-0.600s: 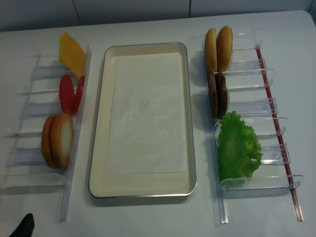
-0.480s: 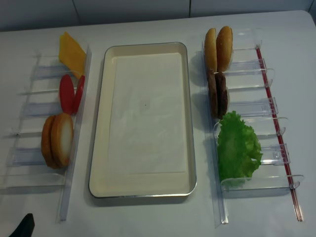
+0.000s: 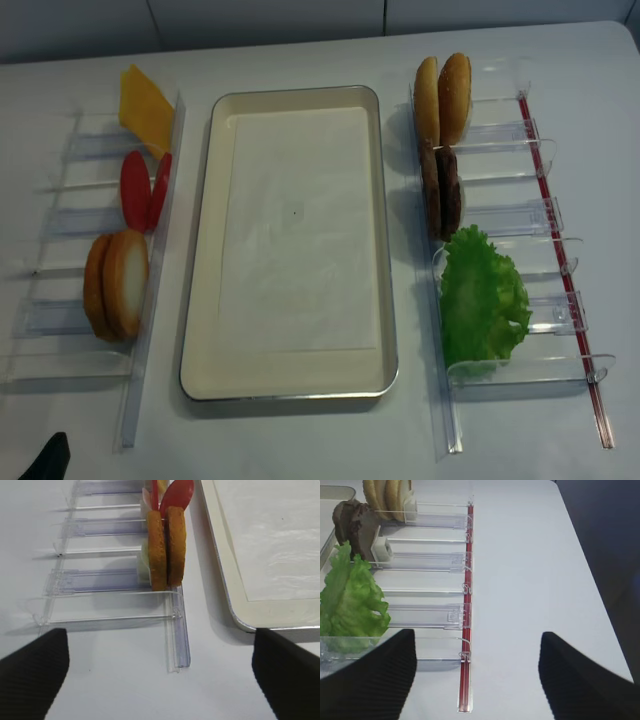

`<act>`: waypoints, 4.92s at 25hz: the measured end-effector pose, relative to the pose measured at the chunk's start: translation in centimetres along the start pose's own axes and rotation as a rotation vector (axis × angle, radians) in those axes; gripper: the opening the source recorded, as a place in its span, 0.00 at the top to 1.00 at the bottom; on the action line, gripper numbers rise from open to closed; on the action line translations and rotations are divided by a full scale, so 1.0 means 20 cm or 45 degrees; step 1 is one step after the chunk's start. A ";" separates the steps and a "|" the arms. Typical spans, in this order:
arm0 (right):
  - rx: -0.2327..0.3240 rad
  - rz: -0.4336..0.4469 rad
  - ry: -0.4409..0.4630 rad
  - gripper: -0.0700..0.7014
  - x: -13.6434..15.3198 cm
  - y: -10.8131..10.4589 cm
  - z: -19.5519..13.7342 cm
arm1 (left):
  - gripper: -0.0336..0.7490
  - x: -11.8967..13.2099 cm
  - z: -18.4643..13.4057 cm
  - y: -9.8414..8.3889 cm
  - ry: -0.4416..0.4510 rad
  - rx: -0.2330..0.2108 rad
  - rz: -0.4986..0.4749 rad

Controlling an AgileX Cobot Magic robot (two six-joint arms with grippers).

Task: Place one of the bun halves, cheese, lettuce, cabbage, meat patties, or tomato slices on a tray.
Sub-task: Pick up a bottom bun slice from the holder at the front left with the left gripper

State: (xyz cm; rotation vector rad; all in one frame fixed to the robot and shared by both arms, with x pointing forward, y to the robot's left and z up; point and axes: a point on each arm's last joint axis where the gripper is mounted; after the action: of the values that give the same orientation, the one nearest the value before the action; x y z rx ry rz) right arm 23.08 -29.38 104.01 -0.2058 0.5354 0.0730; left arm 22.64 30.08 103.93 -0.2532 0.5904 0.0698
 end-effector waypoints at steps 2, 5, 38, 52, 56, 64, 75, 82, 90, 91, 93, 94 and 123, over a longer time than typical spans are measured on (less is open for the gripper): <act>0.000 0.000 0.000 0.20 0.00 0.00 0.00 | 0.07 0.00 0.00 0.00 0.000 0.000 0.000; 0.000 0.000 0.000 0.20 0.00 0.00 0.00 | 0.07 0.00 0.00 0.00 0.000 0.000 0.000; 0.008 0.000 0.000 0.20 0.00 0.00 0.00 | 0.07 -0.07 0.04 -0.06 -0.073 -0.053 -0.160; 0.008 0.000 0.002 0.20 0.00 0.00 0.00 | 0.07 0.11 0.46 -0.24 0.279 0.005 -0.252; 0.008 0.000 0.002 0.20 0.00 0.00 0.00 | 0.07 0.24 0.59 -0.28 0.413 -0.022 -0.238; 0.008 0.000 0.002 0.20 0.00 0.00 0.00 | 0.15 0.56 0.71 -0.32 0.680 -0.053 -0.200; 0.008 0.000 0.002 0.20 0.00 0.00 0.00 | 0.29 0.79 0.70 -0.30 0.810 -0.031 -0.136; 0.008 0.000 0.002 0.20 0.00 0.00 0.00 | 0.29 0.84 0.71 -0.29 0.782 -0.018 -0.124; 0.008 0.000 0.002 0.20 0.00 0.00 0.00 | 0.29 0.91 0.69 -0.29 0.817 -0.012 -0.114; 0.008 0.000 0.002 0.20 0.00 0.00 0.00 | 0.29 0.92 0.69 -0.29 0.820 -0.013 -0.112; 0.008 0.000 0.002 0.20 0.00 0.00 0.00 | 0.29 0.93 0.69 -0.29 0.830 -0.015 -0.109; 0.008 0.000 0.002 0.20 0.00 0.00 0.00 | 0.29 0.94 0.69 -0.29 0.836 -0.016 -0.107; 0.008 0.000 0.002 0.20 0.00 0.00 0.00 | 0.49 1.10 0.62 -0.25 0.980 -0.004 -0.024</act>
State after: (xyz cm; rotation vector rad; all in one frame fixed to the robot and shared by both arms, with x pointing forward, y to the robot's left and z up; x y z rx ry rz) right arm 23.08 -29.38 104.00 -0.1995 0.5369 0.0715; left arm 48.39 28.31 102.67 -0.2867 1.3524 -0.0504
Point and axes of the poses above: a point on each arm's last joint axis where the gripper is mounted, x pointing out along that axis toward the gripper, y along the wrist's bending axis when the last joint is at zero, z = x × y, and after that the axes turned 13 degrees about -x, right-handed
